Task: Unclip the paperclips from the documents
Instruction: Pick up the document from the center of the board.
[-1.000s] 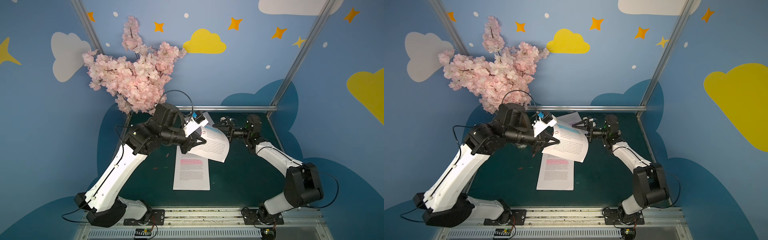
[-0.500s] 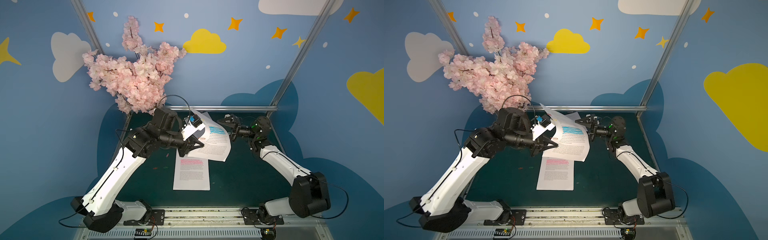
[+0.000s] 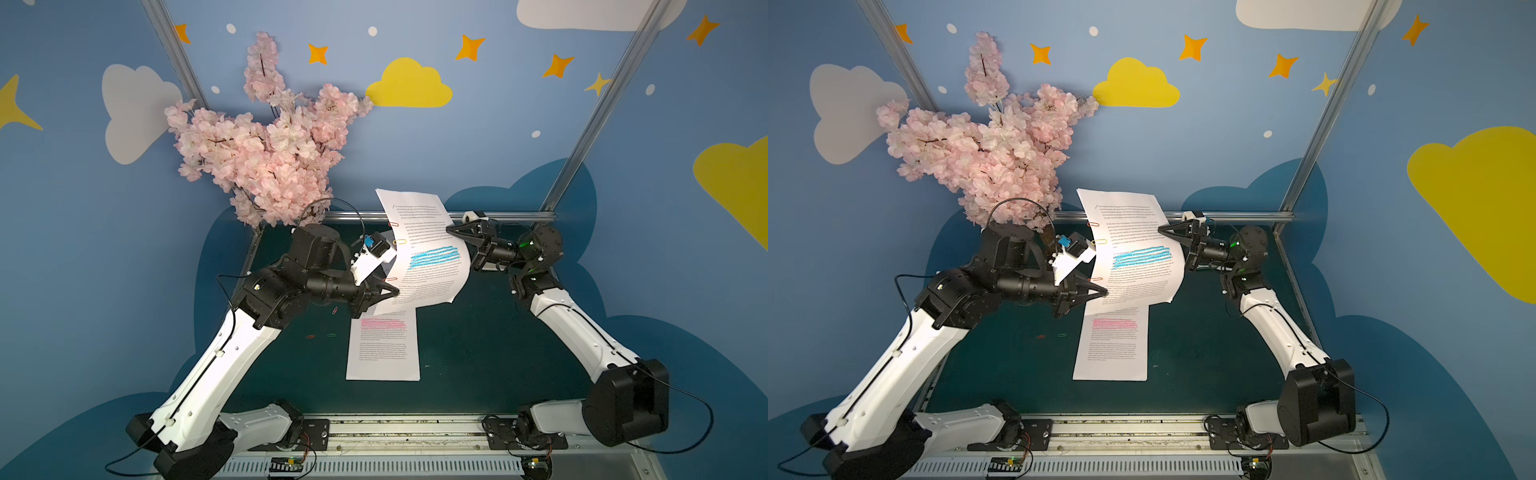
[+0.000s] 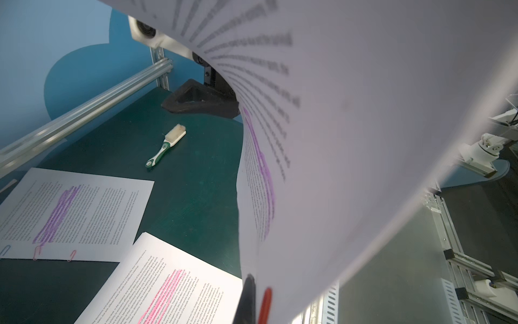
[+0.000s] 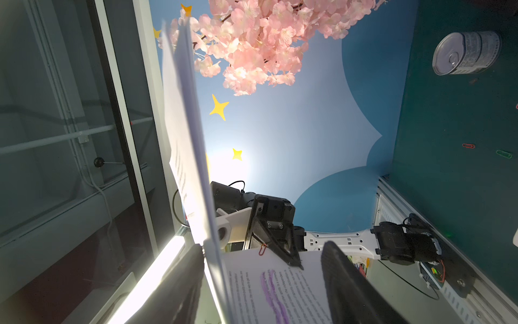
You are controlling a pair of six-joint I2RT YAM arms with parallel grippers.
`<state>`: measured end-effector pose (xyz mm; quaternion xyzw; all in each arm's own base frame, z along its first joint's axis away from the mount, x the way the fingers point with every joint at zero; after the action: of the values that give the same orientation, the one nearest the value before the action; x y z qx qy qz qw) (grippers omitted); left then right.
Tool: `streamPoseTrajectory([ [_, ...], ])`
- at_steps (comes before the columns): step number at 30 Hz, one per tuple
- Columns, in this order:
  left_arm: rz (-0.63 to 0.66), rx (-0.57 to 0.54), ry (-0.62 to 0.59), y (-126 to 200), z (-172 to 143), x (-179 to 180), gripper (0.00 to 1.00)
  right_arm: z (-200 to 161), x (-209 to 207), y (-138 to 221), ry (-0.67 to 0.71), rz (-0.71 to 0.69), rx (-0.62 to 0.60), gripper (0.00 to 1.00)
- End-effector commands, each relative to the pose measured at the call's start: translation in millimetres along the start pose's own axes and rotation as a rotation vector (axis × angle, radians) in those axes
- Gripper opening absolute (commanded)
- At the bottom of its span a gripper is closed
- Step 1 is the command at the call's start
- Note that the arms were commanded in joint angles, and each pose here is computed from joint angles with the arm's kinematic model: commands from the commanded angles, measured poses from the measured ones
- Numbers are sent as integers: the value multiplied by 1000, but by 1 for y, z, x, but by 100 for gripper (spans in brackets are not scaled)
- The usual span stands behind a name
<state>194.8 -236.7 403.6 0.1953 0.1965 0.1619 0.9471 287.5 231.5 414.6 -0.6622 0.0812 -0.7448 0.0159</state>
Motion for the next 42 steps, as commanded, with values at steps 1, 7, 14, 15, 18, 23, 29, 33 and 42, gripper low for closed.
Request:
streamPoseTrajectory([
  [1,-1,-13,9,6,0,1,4,-11,31,0,120,41,12,72],
  [7,-28,-26,49,9,3,3,4,-28,65,-1,289,46,52,83],
  [14,-78,-58,101,7,9,5,4,-35,73,0,353,14,56,82],
  [15,-84,-55,102,7,8,4,4,-35,71,0,360,10,54,81],
  [18,-121,-37,113,5,4,0,4,-34,69,0,375,-3,52,76],
  [23,-180,19,130,4,-10,-8,4,-31,69,2,381,-25,65,71],
  [29,-165,19,131,7,-21,-9,4,-22,76,8,397,-36,57,70],
  [33,-162,13,137,6,-24,-7,4,-18,76,9,393,-43,62,66],
  [42,-163,18,150,4,-29,-6,4,-23,69,9,401,-83,66,9],
])
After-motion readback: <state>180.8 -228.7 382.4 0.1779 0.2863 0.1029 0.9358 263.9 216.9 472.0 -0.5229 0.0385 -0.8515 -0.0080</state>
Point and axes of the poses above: each gripper's point midway between its finger pads, its own y axis back along the fingers, its own x axis along the line the jaws close on, z = x × y, the point moved 2 cm from there along y, back along the fingers, and after that the axes turned 6 degrees about y, right-handed, at the moved point
